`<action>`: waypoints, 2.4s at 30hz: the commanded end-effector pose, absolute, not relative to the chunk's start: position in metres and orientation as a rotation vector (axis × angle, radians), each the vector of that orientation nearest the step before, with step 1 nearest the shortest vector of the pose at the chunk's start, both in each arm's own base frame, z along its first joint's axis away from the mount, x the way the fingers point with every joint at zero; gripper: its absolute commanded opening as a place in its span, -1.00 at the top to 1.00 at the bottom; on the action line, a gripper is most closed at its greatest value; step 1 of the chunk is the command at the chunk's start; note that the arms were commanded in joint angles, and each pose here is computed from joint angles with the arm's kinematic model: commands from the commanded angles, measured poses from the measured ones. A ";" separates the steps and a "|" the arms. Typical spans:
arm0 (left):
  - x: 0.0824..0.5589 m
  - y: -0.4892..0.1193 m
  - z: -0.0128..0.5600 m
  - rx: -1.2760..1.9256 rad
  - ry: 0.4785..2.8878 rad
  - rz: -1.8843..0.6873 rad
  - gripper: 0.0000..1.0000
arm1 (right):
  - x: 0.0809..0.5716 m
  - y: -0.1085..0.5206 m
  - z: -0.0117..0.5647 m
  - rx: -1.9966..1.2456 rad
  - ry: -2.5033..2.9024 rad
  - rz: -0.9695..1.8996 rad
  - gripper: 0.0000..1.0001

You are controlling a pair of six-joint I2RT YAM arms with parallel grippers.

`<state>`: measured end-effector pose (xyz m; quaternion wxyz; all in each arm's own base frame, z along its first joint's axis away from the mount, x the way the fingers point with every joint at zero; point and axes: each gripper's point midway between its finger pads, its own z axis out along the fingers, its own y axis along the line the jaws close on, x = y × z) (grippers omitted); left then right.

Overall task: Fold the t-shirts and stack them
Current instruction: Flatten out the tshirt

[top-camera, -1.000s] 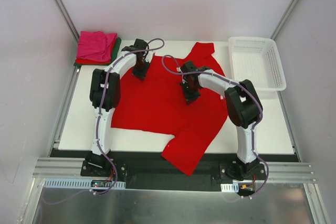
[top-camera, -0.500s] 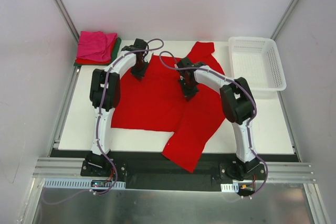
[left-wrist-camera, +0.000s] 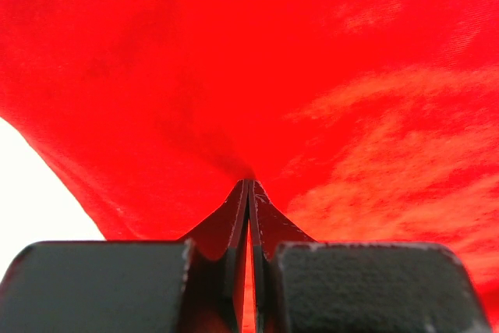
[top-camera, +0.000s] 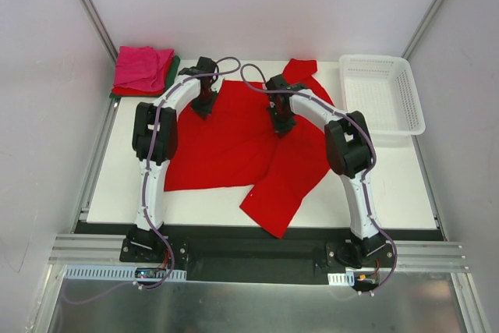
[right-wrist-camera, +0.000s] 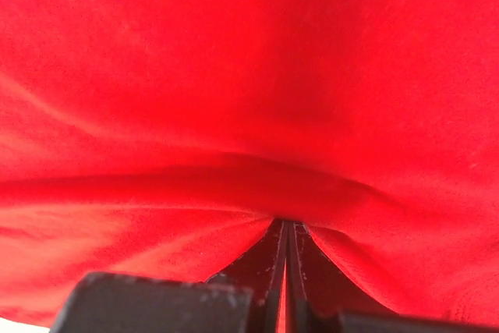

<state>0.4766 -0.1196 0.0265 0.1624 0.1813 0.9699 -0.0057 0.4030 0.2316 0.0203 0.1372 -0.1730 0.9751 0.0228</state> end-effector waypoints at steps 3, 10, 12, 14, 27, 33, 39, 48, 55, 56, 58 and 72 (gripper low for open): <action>0.487 -0.110 0.042 0.488 2.739 0.031 1.00 | 0.427 0.215 0.015 -0.479 2.810 -0.005 0.98; 0.490 -0.109 0.048 0.476 2.725 0.032 1.00 | 0.437 0.214 0.021 -0.487 2.799 0.006 0.98; 0.490 -0.109 0.050 0.481 2.721 0.035 1.00 | 0.434 0.215 0.036 -0.474 2.766 0.035 0.98; 0.490 -0.111 0.056 0.477 2.710 0.022 1.00 | 0.422 0.212 0.042 -0.468 2.754 0.049 0.98; 0.505 -0.152 0.088 0.408 2.627 -0.257 1.00 | 0.371 0.194 0.127 -0.395 2.582 0.139 0.93; 0.537 -0.172 0.099 0.366 2.551 -0.332 1.00 | 0.349 0.195 0.103 -0.384 2.628 0.156 0.98; 0.554 -0.186 0.084 0.378 2.533 -0.371 1.00 | 0.348 0.198 0.099 -0.383 2.631 0.157 0.97; 0.533 -0.192 0.050 0.398 2.630 -0.446 1.00 | 0.353 0.199 0.097 -0.393 2.634 0.139 0.98; 0.529 -0.169 0.031 0.370 2.703 -0.276 1.00 | 0.354 0.200 0.094 -0.396 2.642 0.147 0.98; 0.523 -0.163 0.021 0.357 2.751 -0.261 1.00 | 0.354 0.200 0.094 -0.396 2.644 0.146 0.97; 0.529 -0.161 0.024 0.349 2.742 -0.241 1.00 | 0.353 0.200 0.093 -0.400 2.649 0.145 0.97; 0.530 -0.096 0.012 0.308 2.798 0.141 0.91 | 0.343 0.194 0.101 -0.394 2.652 0.137 0.98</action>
